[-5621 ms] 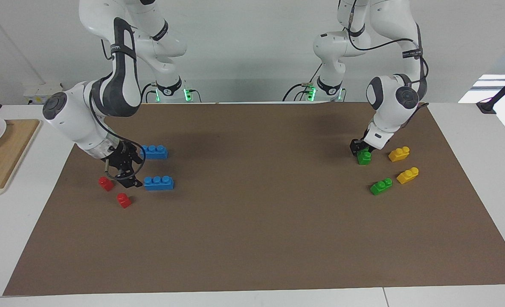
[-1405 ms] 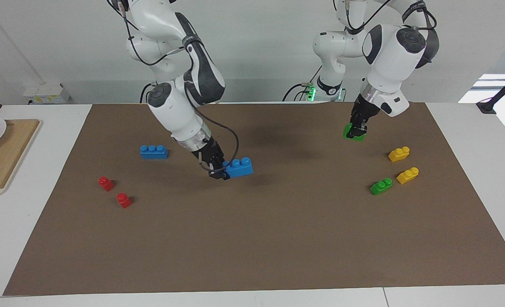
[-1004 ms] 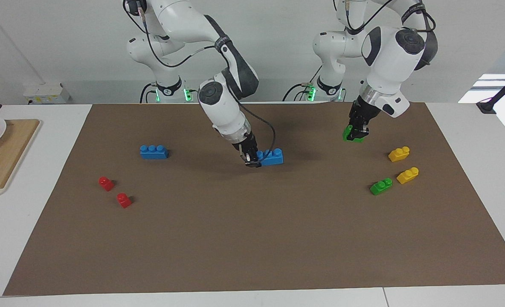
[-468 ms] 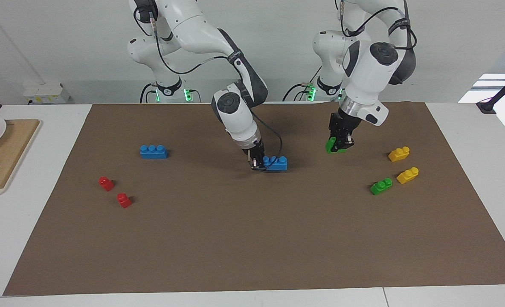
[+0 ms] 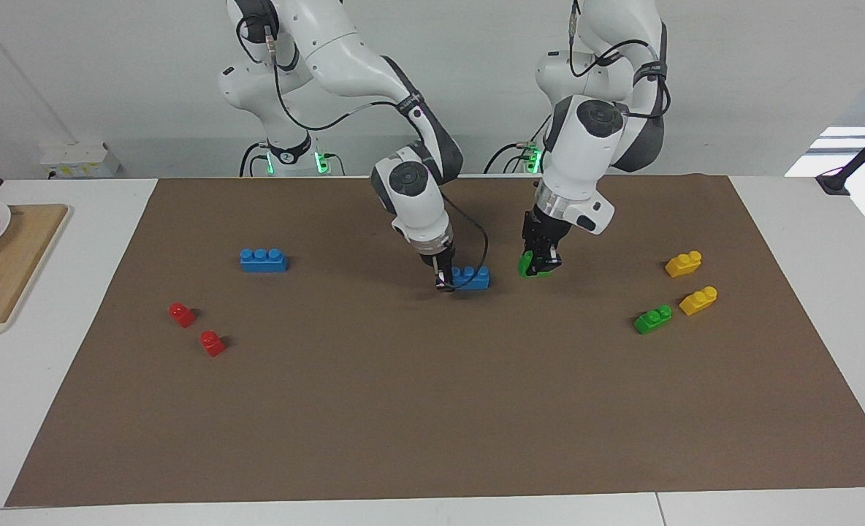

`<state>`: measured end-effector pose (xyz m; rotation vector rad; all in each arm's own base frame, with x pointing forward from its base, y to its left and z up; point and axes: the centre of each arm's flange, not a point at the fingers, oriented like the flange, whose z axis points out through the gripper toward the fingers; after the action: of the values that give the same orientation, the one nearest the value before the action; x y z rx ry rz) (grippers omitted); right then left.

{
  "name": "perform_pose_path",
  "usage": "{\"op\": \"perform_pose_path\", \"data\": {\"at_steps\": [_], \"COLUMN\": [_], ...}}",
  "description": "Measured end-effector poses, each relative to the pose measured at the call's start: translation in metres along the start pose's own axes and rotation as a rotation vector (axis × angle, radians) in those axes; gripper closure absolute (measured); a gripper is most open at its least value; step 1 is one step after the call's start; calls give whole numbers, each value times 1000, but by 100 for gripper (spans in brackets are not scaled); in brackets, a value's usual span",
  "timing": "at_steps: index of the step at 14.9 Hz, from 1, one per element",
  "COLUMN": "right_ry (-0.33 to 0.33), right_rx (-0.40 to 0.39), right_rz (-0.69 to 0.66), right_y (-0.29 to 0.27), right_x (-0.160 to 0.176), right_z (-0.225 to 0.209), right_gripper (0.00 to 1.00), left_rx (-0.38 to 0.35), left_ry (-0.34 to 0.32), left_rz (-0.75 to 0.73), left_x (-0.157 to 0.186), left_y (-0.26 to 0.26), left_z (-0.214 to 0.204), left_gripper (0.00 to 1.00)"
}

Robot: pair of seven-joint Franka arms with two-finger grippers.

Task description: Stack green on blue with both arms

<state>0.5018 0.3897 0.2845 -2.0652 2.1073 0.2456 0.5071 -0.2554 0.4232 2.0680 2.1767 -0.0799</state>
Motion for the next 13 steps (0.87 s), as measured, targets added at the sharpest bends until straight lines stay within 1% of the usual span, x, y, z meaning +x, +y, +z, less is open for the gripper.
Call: {"op": "perform_pose_path", "data": {"at_steps": [3,8,13], "right_ry": [-2,-13,-14], "right_rx": [8,36,41], "right_rz": [-1,-2,-2], "right_y": [1,5,6], "right_x": [1,3,4], "right_z": [0,0,0], "right_gripper": [66,66,66], "left_rx": [22,21,33], "left_ry": [12,3,5], "left_rz": [-1,39,73], "left_x": [-22,-52,-69], "left_y": [-11,-26,-37], "left_z": [20,38,54], "left_gripper": [66,66,66]}}
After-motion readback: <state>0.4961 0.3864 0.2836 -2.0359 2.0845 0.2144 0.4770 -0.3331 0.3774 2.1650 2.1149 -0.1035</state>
